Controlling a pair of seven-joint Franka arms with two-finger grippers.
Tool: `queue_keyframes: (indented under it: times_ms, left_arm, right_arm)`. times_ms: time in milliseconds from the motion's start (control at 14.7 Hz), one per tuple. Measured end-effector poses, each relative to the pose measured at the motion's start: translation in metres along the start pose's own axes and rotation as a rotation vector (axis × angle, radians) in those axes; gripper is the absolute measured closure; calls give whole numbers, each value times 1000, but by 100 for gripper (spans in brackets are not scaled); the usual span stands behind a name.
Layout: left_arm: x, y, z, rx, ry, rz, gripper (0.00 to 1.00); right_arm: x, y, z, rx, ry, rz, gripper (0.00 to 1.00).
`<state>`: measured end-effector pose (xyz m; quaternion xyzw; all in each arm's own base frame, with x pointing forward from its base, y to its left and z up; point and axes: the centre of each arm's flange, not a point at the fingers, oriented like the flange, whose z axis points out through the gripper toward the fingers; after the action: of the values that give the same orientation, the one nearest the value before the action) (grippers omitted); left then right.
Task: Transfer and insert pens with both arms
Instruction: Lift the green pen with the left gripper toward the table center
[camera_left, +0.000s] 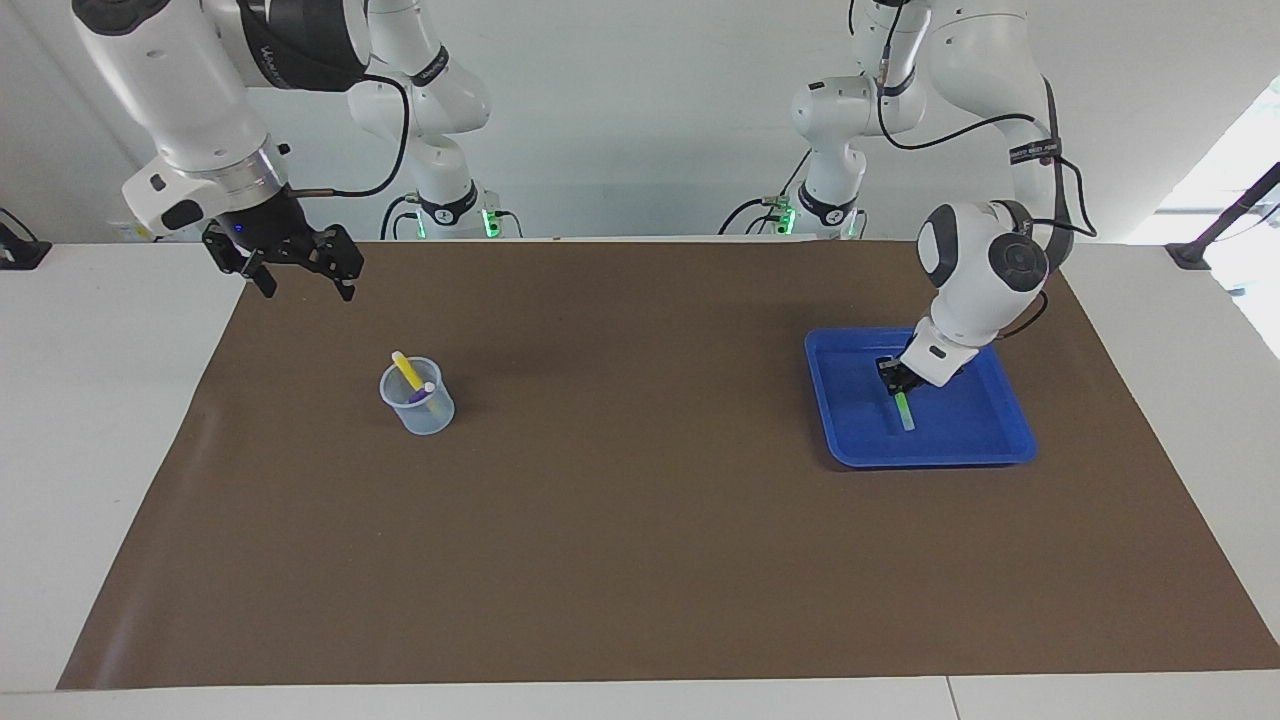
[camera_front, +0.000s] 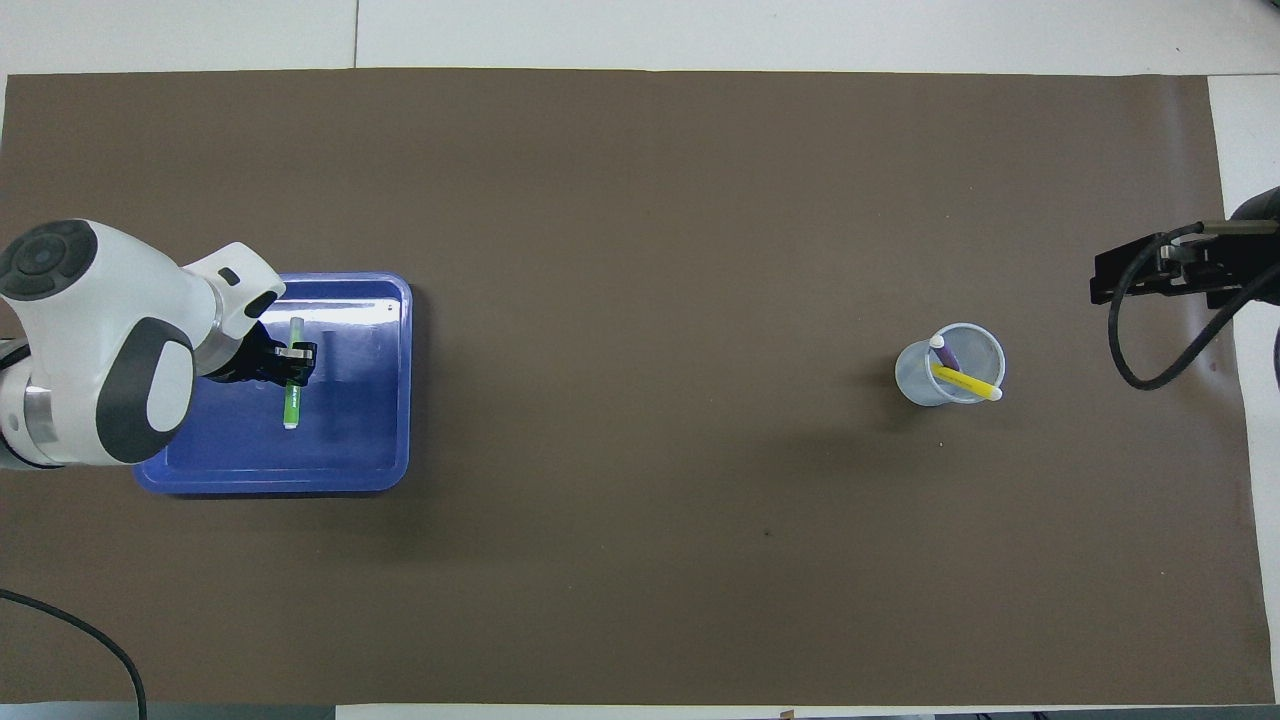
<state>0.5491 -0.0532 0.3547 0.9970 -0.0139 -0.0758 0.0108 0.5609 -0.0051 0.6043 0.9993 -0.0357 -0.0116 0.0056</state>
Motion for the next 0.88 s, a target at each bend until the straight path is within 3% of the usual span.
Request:
queue_keyframes:
  times_ms: [272, 543, 747, 883]
  left_arm:
    - [-5, 18, -72, -137, -87, -204, 83]
    - [-27, 46, -131, -296, -128, -485, 83]
    - [-48, 72, -166, -441, -209, -726, 83]
    - [-57, 100, -178, -500, -289, -879, 83]
  right_arm:
    - [-3, -1, -5, 8, 9, 0, 0]
    - [-4, -1, -7, 9, 12, 0, 0]
    - [-6, -1, -10, 9, 18, 0, 0]
    - [-7, -1, -12, 10, 21, -1, 0]
